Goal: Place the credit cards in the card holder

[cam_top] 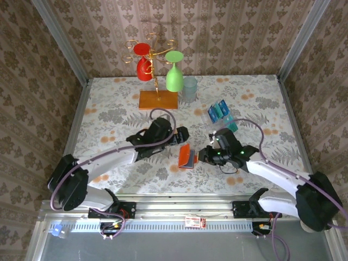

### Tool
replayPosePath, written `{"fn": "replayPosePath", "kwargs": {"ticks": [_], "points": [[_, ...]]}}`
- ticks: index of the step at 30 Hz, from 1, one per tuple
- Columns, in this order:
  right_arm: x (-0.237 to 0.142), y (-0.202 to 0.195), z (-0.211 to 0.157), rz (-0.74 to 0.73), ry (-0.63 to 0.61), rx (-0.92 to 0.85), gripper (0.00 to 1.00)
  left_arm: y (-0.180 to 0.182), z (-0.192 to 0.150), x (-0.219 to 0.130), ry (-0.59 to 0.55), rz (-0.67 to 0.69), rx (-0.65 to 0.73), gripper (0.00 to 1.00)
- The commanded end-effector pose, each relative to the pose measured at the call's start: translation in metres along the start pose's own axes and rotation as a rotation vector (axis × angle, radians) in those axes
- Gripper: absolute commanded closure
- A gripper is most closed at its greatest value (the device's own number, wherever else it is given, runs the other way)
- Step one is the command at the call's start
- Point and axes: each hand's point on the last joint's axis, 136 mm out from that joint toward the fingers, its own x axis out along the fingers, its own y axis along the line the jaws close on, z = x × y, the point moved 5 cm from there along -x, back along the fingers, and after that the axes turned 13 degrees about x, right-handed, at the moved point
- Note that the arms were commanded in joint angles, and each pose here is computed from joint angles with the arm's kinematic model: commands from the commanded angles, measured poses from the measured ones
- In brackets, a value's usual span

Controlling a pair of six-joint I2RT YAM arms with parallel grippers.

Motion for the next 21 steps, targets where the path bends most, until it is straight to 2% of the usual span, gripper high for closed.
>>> {"fn": "replayPosePath", "kwargs": {"ticks": [1, 7, 10, 21], "points": [[0.009, 0.034, 0.008, 0.017, -0.039, -0.067, 0.86, 0.037, -0.021, -0.006, 0.13, 0.107, 0.032, 0.0], [0.037, 0.053, 0.01, -0.027, 0.013, -0.109, 0.94, 0.058, -0.025, -0.005, 0.197, 0.187, 0.112, 0.0], [0.046, 0.043, 0.011, -0.064, 0.013, -0.102, 1.0, 0.059, -0.024, -0.001, 0.229, 0.204, 0.175, 0.0], [0.068, -0.007, 0.004, -0.192, 0.024, -0.073, 1.0, 0.043, -0.027, 0.02, 0.291, 0.196, 0.349, 0.0]]}}
